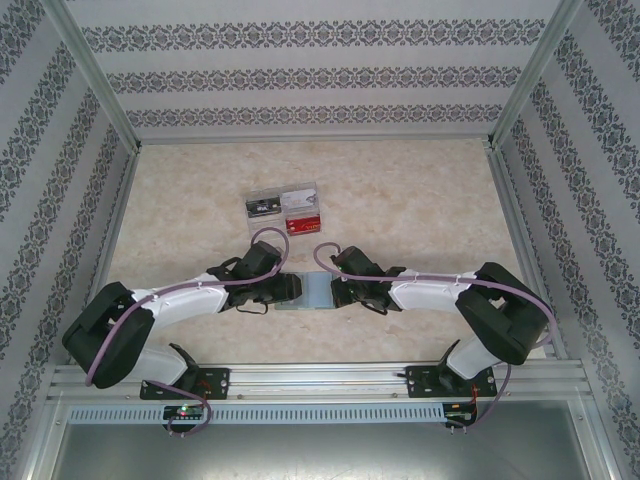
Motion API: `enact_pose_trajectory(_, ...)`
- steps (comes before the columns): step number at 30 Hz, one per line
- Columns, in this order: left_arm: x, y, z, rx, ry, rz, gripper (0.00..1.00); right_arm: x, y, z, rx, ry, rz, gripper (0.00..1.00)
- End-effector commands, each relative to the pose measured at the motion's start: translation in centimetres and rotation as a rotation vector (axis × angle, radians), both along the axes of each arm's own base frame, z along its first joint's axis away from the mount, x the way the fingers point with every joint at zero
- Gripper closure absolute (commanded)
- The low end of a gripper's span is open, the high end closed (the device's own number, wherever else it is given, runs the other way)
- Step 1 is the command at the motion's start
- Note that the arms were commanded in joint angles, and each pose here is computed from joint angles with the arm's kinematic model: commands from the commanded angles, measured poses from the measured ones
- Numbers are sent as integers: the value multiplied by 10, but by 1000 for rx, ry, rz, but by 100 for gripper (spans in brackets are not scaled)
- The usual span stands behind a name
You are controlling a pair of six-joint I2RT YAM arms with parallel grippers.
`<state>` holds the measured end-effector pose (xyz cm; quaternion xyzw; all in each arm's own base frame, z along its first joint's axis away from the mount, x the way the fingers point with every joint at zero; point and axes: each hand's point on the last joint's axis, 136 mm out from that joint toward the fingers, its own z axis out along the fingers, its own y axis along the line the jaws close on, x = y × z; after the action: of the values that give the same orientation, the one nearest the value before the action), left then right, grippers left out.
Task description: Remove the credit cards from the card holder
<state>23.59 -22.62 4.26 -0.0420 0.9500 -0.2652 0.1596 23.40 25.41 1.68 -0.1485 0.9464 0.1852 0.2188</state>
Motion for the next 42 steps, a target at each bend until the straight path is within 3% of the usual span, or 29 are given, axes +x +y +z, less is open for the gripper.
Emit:
enact_pose_trajectory(1, 5, 2, 9, 17, -34, 18, 48, -3, -4, -8, -26, 10, -18, 99)
enact_pose_trajectory(13, 2, 10, -4, 76, 3, 35, 48, -3, -4, -12, -32, 19, -20, 99)
enact_pose_trajectory(24, 1, -4, -7, 15, 23, -2, 48, -4, -1, -11, -22, 27, -16, 99)
enact_pose_trajectory(34, 3, -26, 7, -89, -5, -59, 33, -5, 0, -12, -17, 36, -15, 99)
enact_pose_trajectory(42, 5, -35, 16, -112, -22, -83, 30, -5, -1, -12, -15, 34, -23, 99)
